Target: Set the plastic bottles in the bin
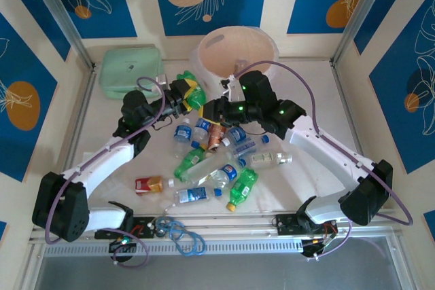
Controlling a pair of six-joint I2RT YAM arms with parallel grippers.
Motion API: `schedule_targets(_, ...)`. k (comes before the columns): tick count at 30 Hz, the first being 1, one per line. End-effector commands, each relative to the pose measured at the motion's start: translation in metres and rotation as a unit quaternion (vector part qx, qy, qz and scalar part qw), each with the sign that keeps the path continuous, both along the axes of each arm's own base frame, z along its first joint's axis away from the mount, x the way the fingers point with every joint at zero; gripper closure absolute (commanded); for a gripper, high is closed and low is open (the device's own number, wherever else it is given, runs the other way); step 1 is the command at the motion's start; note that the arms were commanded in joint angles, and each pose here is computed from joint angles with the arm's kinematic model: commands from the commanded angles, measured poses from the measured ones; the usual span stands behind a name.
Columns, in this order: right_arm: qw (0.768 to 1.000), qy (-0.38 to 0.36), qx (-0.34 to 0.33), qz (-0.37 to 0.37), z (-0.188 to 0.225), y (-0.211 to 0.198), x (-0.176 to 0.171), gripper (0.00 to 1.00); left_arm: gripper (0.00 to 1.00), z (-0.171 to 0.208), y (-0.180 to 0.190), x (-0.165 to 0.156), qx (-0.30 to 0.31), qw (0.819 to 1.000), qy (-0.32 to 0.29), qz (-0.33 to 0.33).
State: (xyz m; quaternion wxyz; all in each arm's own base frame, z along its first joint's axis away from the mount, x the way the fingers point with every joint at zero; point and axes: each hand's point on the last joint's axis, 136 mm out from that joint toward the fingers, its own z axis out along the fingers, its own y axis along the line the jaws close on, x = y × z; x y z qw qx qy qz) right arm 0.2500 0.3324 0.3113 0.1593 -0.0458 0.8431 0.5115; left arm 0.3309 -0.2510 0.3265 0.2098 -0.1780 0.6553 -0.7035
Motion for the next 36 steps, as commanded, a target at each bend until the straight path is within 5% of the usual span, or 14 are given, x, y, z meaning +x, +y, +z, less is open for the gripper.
schedule_targets(1, 1.0, -0.007, 0.001, -0.008, 0.005, -0.005, 0.002, 0.75, 0.43, 0.002, -0.011, -0.011, -0.001, 0.999, -0.018, -0.027)
schedule_targets(9, 1.0, -0.025, -0.01, -0.016, 0.018, -0.011, 0.002, 0.79, 0.0, 0.006, -0.008, -0.015, 0.042, 0.998, -0.043, -0.021)
schedule_targets(16, 0.996, -0.069, -0.035, -0.038, 0.05, -0.027, 0.014, 0.79, 0.0, 0.024, 0.012, -0.021, 0.18, 0.979, -0.097, 0.021)
schedule_targets(24, 0.987, -0.101, -0.058, -0.11, 0.086, -0.067, 0.056, 0.79, 0.0, 0.007, 0.057, -0.025, 0.354, 0.928, -0.081, 0.083)
schedule_targets(36, 0.979, -0.066, -0.09, -0.168, 0.075, -0.101, 0.107, 0.77, 0.02, -0.011, 0.055, -0.028, 0.365, 0.926, -0.063, 0.065)
